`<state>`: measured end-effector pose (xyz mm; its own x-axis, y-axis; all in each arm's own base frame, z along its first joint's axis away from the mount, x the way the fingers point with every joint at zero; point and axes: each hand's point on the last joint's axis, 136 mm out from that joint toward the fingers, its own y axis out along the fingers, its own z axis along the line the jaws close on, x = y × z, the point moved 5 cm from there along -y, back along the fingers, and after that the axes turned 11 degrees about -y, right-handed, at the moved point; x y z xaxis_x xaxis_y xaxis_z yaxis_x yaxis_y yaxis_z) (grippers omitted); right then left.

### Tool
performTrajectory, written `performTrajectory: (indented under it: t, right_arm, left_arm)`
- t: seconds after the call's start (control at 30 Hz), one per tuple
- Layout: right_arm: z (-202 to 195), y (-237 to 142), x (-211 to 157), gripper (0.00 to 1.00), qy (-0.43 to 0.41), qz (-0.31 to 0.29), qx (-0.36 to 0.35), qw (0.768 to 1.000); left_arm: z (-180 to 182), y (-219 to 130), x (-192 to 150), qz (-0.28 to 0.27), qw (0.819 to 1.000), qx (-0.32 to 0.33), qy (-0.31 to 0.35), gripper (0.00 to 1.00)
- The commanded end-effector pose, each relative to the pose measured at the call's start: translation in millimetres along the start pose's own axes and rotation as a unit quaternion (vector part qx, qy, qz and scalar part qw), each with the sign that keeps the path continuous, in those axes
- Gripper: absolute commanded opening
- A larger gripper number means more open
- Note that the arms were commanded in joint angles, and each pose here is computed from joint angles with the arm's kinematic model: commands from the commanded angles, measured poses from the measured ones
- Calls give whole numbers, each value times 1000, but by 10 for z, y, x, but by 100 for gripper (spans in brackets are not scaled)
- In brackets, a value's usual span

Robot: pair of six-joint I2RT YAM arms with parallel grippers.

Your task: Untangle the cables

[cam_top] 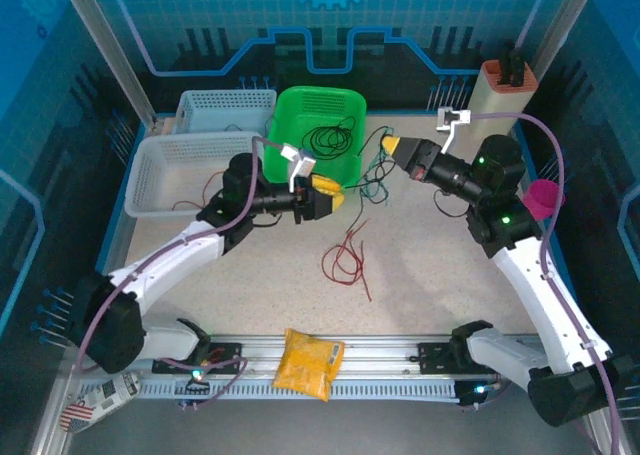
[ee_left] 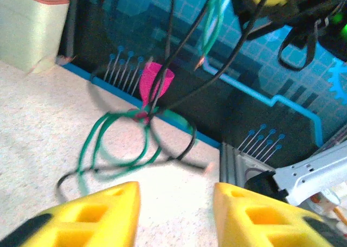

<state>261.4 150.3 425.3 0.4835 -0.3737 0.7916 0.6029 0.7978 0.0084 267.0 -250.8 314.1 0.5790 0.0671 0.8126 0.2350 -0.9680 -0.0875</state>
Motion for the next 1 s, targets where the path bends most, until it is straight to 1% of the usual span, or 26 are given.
performTrajectory:
  t: [0.0, 0.13, 0.2, 0.27, 0.37, 0.5, 0.6, 0.77, 0.87, 0.97]
  right_arm:
    - [74, -46, 10, 0, -25, 20, 20, 999]
    - [52, -35, -25, 0, -26, 32, 21, 999]
    - [59, -32, -29, 0, -27, 33, 25, 999]
    - [65, -31, -29, 0, -27, 34, 28, 999]
    - [75, -33, -30, 0, -27, 35, 30, 999]
    - [98, -24, -61, 0, -27, 44, 39, 998]
    - [113, -14, -83, 0, -29, 48, 45, 997]
    - [166, 11, -121, 0, -34, 58, 58, 996]
    - [192, 17, -144, 0, -35, 62, 63, 995]
    - [199, 28, -163, 0, -35, 65, 66, 995]
  left_arm:
    - [-121, -137, -102, 37, 999, 11, 30, 51]
    - [-262, -162, -43, 26, 999, 14, 46, 57]
    - [-312, -113, -6, 20, 998, 30, 47, 57]
    - [-315, -53, 64, 9, 998, 56, 30, 56]
    - [-363, 36, 140, -7, 999, 49, 13, 56]
    - [-362, 110, 237, -31, 998, 59, 12, 59]
    - [-326, 181, 299, -28, 997, 64, 10, 58]
    - [-307, 280, 371, -27, 998, 56, 14, 52]
    - [-353, 324, 391, -23, 999, 33, 20, 49]
    - [-417, 357, 382, -19, 999, 4, 27, 49]
